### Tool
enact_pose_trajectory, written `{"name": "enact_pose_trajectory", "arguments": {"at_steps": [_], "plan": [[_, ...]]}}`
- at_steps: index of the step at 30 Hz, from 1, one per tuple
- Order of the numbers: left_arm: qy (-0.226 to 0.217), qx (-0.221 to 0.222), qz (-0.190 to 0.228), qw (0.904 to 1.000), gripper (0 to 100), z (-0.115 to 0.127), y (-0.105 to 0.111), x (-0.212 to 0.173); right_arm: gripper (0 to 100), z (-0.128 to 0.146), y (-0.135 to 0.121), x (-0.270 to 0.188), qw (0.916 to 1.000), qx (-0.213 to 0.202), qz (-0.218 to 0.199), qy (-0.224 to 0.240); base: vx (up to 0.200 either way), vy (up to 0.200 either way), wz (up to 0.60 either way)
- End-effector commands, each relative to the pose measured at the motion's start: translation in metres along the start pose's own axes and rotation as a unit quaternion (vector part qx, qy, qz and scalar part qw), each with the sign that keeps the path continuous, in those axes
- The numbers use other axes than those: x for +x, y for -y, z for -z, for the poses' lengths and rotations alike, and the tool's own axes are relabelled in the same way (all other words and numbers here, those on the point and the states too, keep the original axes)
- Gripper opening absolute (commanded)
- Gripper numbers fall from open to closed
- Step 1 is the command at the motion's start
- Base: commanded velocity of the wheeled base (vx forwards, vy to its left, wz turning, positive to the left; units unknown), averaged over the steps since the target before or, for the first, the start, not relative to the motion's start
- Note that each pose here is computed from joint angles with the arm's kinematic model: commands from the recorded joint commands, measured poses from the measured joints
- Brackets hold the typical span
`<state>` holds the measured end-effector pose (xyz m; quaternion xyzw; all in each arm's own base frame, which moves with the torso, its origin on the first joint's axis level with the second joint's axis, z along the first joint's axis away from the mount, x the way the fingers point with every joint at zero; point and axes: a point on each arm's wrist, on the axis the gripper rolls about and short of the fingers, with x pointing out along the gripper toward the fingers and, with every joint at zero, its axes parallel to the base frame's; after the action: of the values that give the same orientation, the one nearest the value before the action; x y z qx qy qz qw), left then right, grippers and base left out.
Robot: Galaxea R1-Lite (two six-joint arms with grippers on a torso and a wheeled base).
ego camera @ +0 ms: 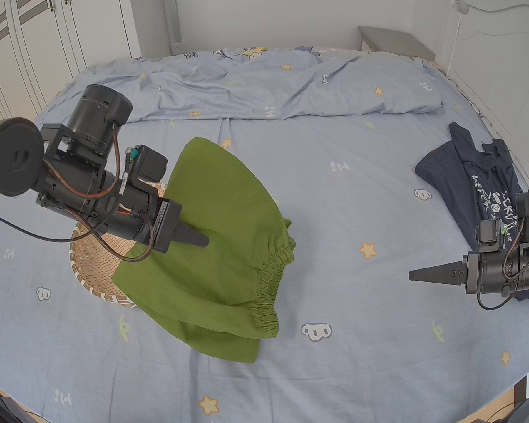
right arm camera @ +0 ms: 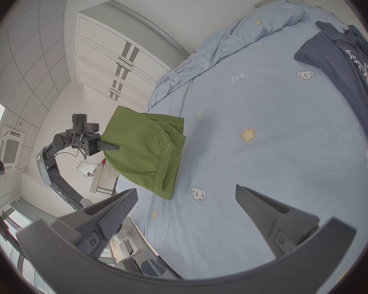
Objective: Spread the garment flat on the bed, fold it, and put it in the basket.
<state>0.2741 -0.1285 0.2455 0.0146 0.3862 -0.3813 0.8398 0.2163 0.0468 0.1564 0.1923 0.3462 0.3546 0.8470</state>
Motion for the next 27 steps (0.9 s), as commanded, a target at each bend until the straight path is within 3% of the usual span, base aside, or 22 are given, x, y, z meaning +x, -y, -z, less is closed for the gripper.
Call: {"name": "enact_pose_trajectory", "arguments": {"at_steps": [1, 12, 17, 27], "plan": [[0.024, 0.011, -0.001, 0.9996, 0, 0.000, 0.010, -0.021, 100, 0.000, -0.001, 0.000, 1.0000, -0.001, -0.001, 0.001, 0.000, 0.000, 0.00], [0.137, 0.040, -0.022, 0.9896, 0, 0.006, 0.022, -0.065, 100, -0.001, -0.002, -0.001, 1.0000, -0.004, -0.002, 0.003, 0.000, 0.000, 0.00], [0.182, 0.015, -0.054, 0.9817, 0, 0.000, 0.007, -0.076, 100, -0.001, -0.002, -0.001, 1.0000, -0.003, -0.002, 0.003, 0.000, 0.000, 0.00], [0.225, 0.003, -0.095, 0.9696, 0, -0.005, -0.016, -0.092, 100, -0.001, -0.002, -0.001, 1.0000, -0.005, 0.006, 0.005, 0.000, 0.000, 0.00]]}}
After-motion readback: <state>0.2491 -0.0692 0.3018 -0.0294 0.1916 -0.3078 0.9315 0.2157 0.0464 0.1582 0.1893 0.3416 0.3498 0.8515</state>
